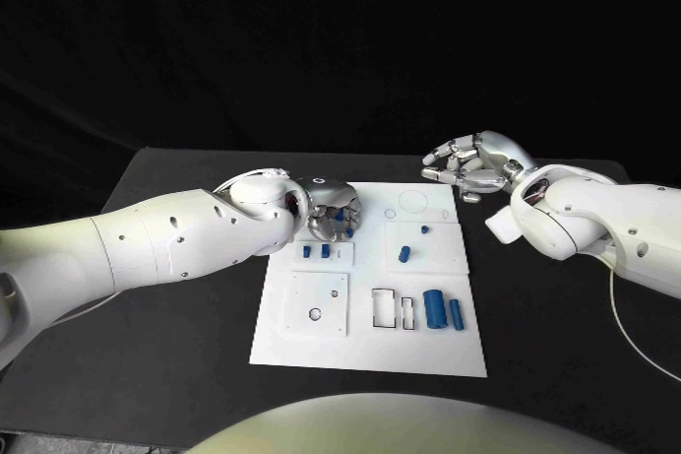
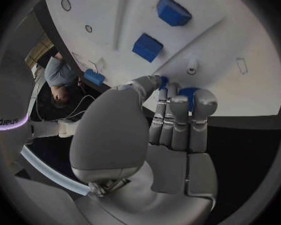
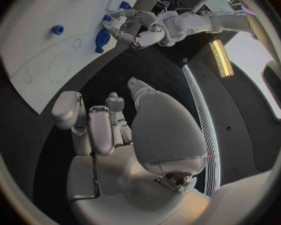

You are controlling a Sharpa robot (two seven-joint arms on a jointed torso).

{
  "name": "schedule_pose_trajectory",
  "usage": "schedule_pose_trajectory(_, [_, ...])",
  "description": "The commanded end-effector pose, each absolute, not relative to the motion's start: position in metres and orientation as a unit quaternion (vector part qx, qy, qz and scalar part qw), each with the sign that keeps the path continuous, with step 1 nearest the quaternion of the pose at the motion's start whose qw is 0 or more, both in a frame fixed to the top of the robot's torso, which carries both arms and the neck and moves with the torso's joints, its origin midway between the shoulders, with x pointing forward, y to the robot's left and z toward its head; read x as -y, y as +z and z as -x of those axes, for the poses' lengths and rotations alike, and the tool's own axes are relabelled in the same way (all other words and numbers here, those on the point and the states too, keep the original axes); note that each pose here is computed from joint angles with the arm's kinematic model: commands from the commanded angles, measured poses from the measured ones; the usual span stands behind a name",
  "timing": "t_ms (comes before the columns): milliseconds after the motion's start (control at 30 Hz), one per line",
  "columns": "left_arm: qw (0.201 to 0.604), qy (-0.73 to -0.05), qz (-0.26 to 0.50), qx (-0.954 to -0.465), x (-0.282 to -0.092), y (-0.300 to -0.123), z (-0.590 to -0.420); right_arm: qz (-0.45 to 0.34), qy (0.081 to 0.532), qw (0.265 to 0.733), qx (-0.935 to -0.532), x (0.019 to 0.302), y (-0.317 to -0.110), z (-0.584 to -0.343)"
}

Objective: Assemble the parts on the task board

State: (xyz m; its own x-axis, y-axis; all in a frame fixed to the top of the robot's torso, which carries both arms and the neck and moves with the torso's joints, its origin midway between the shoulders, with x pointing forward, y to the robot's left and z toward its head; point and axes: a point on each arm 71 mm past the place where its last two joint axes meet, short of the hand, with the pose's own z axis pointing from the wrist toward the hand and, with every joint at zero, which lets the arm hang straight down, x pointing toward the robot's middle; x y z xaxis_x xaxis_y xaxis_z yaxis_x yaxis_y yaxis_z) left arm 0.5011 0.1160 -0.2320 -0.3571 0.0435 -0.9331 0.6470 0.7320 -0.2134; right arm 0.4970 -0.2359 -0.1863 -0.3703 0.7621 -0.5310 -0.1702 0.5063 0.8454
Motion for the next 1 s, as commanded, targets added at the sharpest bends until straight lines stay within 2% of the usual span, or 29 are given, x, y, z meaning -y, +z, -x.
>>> schedule_pose_trajectory(33, [0.507,-0.294,-0.229,-0.777,-0.112,-0.236,-0.498,-0.205,0.454,0.515,-0.698,0.234,-0.186,-0.496])
schedule_pose_trajectory(633, [0.523,-0.298,-0.217,-0.768,-0.114,-0.235,-0.501,-0.205,0.453,0.513,-0.7,0.233,-0.187,-0.497])
schedule_pose_trajectory(1000, [0.544,-0.316,-0.195,-0.753,-0.123,-0.226,-0.499,-0.206,0.452,0.514,-0.7,0.234,-0.188,-0.498])
